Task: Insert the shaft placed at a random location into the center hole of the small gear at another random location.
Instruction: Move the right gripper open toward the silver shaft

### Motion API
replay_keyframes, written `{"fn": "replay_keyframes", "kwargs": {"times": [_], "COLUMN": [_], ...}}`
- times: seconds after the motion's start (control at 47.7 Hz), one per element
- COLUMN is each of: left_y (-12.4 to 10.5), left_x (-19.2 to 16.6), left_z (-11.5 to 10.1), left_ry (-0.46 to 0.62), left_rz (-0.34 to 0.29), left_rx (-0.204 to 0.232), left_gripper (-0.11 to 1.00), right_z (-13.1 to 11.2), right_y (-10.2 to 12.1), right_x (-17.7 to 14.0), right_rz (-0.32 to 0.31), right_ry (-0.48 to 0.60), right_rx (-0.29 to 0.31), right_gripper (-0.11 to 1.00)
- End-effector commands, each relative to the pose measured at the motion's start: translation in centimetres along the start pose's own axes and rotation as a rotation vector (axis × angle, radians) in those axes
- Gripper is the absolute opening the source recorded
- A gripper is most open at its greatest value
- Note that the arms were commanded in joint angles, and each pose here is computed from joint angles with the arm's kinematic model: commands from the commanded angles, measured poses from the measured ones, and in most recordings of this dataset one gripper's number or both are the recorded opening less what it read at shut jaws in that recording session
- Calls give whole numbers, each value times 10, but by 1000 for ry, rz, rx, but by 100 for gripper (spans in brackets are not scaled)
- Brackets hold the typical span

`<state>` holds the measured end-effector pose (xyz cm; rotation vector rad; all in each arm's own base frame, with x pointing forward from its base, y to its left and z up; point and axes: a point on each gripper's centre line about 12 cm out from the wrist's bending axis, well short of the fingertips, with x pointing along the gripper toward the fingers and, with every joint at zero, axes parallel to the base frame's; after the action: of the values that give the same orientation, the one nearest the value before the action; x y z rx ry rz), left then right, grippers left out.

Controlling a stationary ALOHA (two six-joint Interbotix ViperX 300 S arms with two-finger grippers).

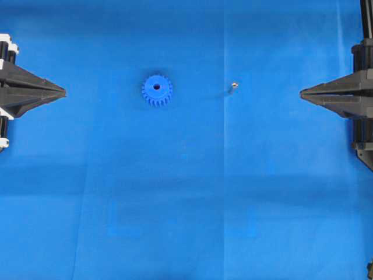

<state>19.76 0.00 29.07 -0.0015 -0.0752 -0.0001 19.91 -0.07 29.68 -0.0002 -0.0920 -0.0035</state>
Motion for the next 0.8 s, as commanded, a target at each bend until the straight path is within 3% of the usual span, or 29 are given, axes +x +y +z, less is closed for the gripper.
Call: {"fn": "replay_keyframes", "kwargs": {"times": [0.0,0.231,0.461,0.587,0.776], "left_y": [0,0,0,0,0], "left_x": [1,0,0,0,0], "left_z": [6,5,5,4,3], "left_ry": [-14,-12,-12,-11,-8], "left_rz": [1,1,1,1,1], "left_rx": [-5,-5,-5,-5,-3], "left_gripper": [0,0,0,0,0], "right_z": [5,-3,-33,-57,-96], "right_y": [0,-8,-34,-49,-63], "right_x": [1,6,19,28,44], "right_rz": [-2,-41,-158,-221,-274], "right_ry": [-11,28,119,187,259], "right_rx": [-19,-28,5,28,56], "right_gripper": [0,-6,-1,20,76]}}
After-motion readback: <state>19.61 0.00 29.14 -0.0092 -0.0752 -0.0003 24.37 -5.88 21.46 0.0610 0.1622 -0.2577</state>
